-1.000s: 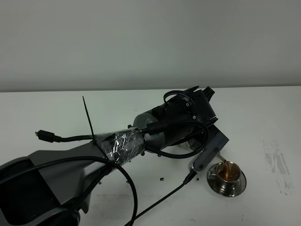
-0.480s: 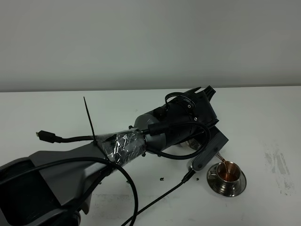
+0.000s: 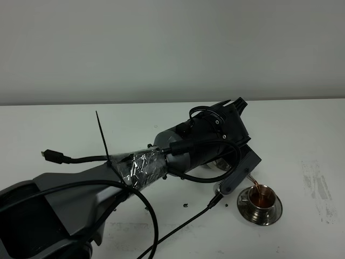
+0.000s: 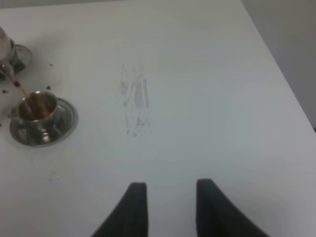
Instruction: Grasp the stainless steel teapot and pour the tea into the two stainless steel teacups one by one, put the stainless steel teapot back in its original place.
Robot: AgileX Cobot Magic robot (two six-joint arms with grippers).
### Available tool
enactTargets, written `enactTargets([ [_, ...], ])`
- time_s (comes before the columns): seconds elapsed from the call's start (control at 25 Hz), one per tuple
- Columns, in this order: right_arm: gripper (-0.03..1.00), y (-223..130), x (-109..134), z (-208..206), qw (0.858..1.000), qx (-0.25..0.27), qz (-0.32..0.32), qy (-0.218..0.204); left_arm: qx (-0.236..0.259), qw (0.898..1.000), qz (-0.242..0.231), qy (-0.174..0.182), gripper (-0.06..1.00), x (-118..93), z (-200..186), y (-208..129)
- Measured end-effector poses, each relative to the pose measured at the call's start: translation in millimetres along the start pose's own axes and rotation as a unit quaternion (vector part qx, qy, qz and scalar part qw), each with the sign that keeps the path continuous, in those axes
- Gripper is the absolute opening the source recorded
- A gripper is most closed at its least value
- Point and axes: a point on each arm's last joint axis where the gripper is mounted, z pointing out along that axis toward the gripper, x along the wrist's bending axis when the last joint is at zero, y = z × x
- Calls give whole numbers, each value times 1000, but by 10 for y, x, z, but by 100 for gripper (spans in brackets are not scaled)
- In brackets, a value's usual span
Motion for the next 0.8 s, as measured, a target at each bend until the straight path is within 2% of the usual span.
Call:
enactTargets([
  [0.8, 23, 0, 0, 0, 1000, 0, 0, 0, 8, 1000, 13, 17, 21, 33, -15, 12],
])
